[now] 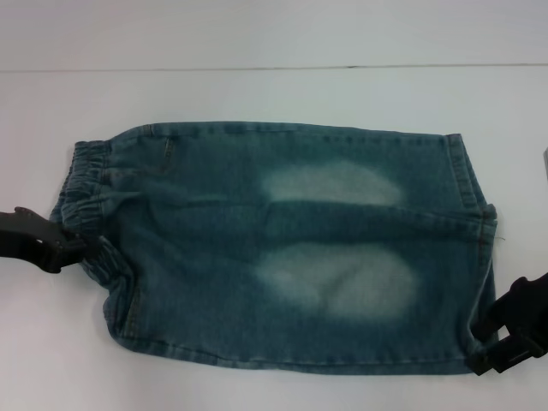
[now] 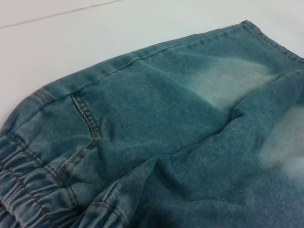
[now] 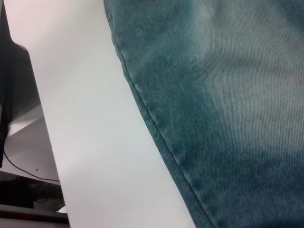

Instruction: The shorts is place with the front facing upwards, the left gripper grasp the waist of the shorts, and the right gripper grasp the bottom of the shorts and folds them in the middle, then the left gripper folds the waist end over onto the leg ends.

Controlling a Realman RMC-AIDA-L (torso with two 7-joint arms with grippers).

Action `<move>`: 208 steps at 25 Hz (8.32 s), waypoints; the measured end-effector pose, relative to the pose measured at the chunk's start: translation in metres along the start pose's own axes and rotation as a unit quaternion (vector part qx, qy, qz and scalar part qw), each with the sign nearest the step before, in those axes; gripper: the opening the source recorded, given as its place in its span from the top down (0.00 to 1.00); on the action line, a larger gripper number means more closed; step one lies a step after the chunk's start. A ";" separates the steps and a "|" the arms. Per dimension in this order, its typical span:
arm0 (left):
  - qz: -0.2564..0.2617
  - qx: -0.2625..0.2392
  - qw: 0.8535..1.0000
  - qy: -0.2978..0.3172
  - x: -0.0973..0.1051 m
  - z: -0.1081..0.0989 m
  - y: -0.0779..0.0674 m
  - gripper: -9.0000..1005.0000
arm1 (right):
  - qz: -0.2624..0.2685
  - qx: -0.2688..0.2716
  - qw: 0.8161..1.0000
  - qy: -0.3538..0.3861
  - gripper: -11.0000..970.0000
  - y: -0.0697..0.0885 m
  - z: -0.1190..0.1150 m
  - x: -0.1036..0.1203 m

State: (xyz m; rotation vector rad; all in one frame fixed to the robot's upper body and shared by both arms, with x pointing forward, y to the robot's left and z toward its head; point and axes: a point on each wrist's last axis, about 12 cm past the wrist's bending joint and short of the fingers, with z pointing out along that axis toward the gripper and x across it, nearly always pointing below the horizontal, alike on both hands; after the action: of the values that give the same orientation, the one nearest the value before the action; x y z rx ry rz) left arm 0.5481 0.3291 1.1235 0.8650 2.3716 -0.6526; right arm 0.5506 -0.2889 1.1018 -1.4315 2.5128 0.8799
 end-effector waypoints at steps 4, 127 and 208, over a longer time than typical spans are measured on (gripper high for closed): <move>0.001 0.001 1.000 0.000 -0.001 0.000 0.000 0.95 | -0.001 0.000 1.000 0.002 0.39 0.000 0.000 0.000; -0.181 -0.084 0.980 -0.016 -0.024 -0.033 0.027 0.96 | 0.064 0.126 0.895 -0.424 0.95 -0.030 -0.021 0.034; -0.135 -0.237 0.953 -0.136 -0.064 0.041 0.048 0.10 | 0.122 0.303 0.874 -0.360 0.20 -0.076 0.015 -0.022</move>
State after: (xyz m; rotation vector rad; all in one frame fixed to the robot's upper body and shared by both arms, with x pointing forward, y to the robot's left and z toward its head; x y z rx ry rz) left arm 0.6360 0.3097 1.1208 0.2298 2.2630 -0.2537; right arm 0.6226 -0.2934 1.0653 -0.4658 2.0923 0.4428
